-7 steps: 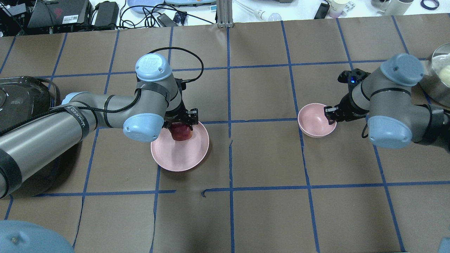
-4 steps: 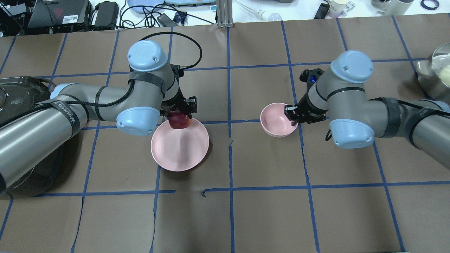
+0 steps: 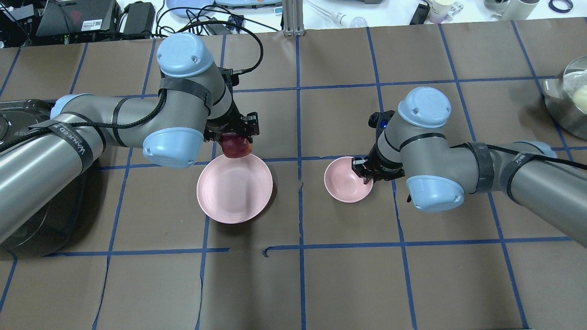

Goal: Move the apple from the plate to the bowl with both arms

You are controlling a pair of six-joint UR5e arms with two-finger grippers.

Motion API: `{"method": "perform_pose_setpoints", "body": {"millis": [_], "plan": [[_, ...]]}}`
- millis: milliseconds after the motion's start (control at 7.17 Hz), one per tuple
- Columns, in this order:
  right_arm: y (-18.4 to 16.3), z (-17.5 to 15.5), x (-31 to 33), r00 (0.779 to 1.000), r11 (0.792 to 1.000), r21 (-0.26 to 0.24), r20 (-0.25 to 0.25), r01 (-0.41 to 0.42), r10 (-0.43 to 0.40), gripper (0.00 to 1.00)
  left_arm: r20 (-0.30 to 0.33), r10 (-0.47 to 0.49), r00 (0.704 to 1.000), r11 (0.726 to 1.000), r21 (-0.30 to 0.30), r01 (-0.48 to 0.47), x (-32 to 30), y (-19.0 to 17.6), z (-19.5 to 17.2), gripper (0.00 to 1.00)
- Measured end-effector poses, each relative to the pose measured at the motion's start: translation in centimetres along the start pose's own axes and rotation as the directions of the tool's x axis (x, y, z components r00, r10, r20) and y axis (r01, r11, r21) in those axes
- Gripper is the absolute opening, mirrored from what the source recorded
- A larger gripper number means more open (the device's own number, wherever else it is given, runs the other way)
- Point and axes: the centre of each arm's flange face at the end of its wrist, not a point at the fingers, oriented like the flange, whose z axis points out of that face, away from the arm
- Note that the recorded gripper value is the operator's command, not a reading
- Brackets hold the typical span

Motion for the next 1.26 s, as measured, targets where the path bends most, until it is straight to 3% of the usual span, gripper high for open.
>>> {"method": "perform_pose_setpoints", "body": {"millis": [279,419,977,1256], "plan": [[-1.8,-2.6,-0.3,1.000,0.999,0.050,-0.029,0.005,-0.004,1.00,-0.046,-0.033,0.998,0.999,-0.006,0.032,0.8,-0.2,-0.1,0.19],[-2.7,-6.2,-0.3,0.997,0.997,0.075,-0.071,0.005,0.000,1.00,-0.073,-0.044,0.996,0.999,-0.008,0.043,1.7,-0.4,-0.2,0.19],[-2.5,-27.9,-2.6,0.990,0.999,0.051,-0.141,-0.005,0.013,1.00,-0.129,-0.175,0.976,0.984,-0.046,0.170,9.7,2.8,-0.2,0.15],[-2.5,-31.9,-3.3,0.991,0.998,0.070,-0.131,0.004,0.006,1.00,-0.172,-0.234,0.957,0.972,-0.059,0.227,15.0,5.7,1.1,0.15]]}}
